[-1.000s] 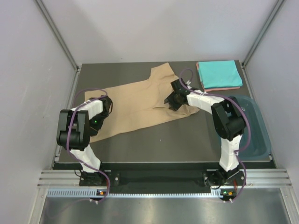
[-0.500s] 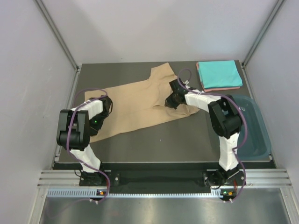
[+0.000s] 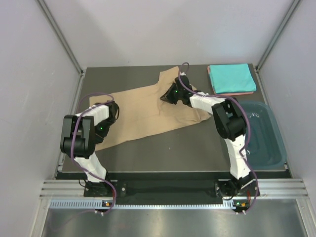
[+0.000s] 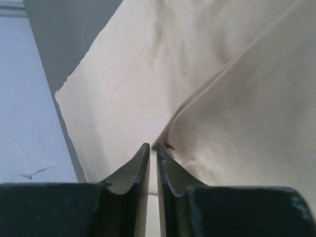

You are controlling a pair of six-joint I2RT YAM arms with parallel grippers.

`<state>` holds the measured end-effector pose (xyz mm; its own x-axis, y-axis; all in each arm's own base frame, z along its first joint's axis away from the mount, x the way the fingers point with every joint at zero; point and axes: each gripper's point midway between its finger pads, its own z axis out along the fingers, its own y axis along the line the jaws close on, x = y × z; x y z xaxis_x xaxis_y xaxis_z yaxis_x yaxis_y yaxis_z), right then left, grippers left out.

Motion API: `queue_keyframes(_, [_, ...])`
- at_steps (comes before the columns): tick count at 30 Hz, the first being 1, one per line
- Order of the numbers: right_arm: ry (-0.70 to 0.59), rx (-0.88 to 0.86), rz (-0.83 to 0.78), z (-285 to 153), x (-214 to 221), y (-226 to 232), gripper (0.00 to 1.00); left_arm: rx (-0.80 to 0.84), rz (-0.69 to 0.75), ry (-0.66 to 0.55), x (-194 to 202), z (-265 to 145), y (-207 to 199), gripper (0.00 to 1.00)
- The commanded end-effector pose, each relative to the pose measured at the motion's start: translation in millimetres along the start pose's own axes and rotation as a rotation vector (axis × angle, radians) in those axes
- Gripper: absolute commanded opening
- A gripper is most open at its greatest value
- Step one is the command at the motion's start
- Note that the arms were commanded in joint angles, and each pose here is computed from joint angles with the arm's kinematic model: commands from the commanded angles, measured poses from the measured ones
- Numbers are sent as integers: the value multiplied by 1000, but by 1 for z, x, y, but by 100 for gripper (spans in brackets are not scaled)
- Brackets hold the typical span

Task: Fold and stack the t-shirts
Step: Fold the tshirt

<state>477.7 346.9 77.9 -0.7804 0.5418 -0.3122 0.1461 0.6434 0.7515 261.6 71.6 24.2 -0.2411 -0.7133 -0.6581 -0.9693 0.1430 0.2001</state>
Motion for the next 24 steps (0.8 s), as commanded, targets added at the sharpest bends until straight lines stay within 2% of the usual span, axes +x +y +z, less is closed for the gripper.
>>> queue_keyframes(1, [39, -164, -123, -1, 4, 42, 17, -46, 27, -13, 2, 9, 6, 61])
queue_keyframes(2, [5, -160, -139, -10, -4, 51, 28, -50, 25, -17, 1, 9, 7, 62])
queue_keyframes(3, [-17, -142, -169, -17, -10, 50, 32, -55, 28, -23, -1, 9, 8, 62])
queue_keyframes(5, [-49, -73, -197, -40, -23, 51, 47, -67, 38, -37, -3, 9, 9, 62])
queue_keyframes(7, [-42, 35, -233, -60, -28, 35, 51, -73, 47, -38, -5, 8, 8, 62])
queue_keyframes(8, [-95, 82, -250, -78, -41, 35, 52, -76, 48, -38, -4, 9, 7, 62])
queue_keyframes(10, [-83, 239, -292, -99, -39, 2, 53, -89, 48, -40, -5, 7, 9, 63])
queue_keyframes(12, [-135, 366, -312, -127, -56, -22, 53, -93, 50, -44, -7, 7, 9, 63])
queue_keyframes(13, [-102, 441, -323, -136, -49, -47, 52, -95, 52, -44, -8, 7, 9, 63])
queue_keyframes(14, [-109, 440, -347, -149, -53, -50, 51, -97, 53, -43, -9, 7, 9, 63])
queue_keyframes(16, [-42, 444, -479, -158, -50, -72, 49, -86, 45, -59, -17, 5, 6, 63])
queue_keyframes(18, [-17, 455, -590, -173, -51, -86, 49, -66, 27, -116, -34, 1, -3, 63])
queue_keyframes(24, [65, 369, -689, -189, -45, -106, 50, -104, 81, -156, -55, 1, -20, 66])
